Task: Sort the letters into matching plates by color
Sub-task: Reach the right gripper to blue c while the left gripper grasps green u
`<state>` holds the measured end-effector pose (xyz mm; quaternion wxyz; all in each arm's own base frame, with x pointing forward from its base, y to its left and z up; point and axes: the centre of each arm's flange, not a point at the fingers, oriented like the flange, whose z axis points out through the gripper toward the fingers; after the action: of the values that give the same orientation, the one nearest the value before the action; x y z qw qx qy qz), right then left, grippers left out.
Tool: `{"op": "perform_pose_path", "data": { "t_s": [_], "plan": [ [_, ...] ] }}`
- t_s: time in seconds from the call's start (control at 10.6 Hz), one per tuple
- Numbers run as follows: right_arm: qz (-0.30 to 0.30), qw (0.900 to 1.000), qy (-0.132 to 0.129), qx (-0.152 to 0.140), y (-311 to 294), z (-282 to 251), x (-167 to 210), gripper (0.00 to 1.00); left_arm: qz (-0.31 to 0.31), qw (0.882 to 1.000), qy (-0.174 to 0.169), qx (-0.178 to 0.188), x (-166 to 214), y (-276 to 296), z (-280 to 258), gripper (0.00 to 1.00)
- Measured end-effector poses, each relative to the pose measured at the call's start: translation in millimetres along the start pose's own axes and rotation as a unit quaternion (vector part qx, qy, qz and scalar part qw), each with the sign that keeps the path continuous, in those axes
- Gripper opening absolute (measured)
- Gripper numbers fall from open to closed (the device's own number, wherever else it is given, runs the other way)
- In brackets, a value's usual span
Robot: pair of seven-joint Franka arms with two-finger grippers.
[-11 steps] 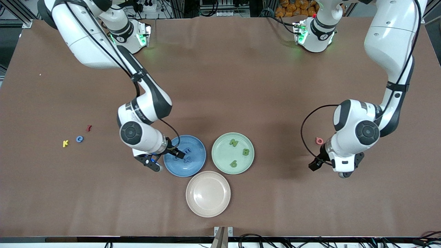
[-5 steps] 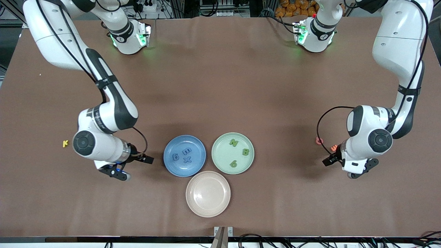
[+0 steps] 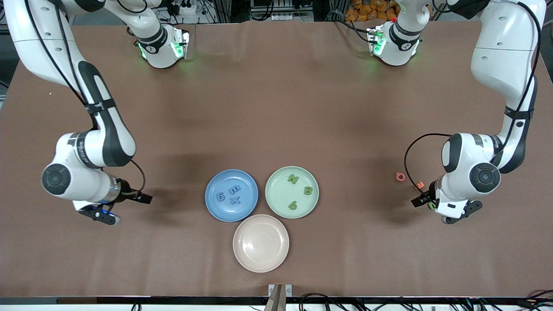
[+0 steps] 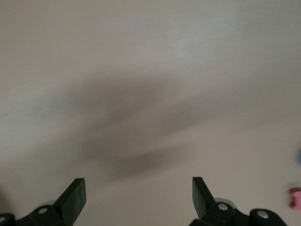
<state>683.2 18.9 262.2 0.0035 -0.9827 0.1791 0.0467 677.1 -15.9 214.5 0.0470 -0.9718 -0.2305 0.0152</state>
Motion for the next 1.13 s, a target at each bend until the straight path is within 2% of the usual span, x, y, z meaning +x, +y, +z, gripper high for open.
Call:
{"op": "perform_pose_path", "data": {
  "t_s": [0.38, 0.66, 1.13],
  "plan": [
    [0.059, 0.998, 0.004, -0.031, 76.3, 7.8, 20.5, 1.00, 0.016, 1.000, 0.020, -0.008, 9.0, -6.4, 13.7, 1.00],
    [0.095, 0.995, 0.033, -0.024, 123.6, 21.4, 21.9, 1.00, 0.041, 0.999, 0.030, -0.009, 17.5, -18.0, 20.8, 1.00],
    [0.114, 0.993, 0.038, -0.016, 192.7, 22.7, -6.4, 1.00, 0.068, 0.997, 0.025, -0.007, 31.4, -50.1, 29.5, 1.00]
  ]
}}
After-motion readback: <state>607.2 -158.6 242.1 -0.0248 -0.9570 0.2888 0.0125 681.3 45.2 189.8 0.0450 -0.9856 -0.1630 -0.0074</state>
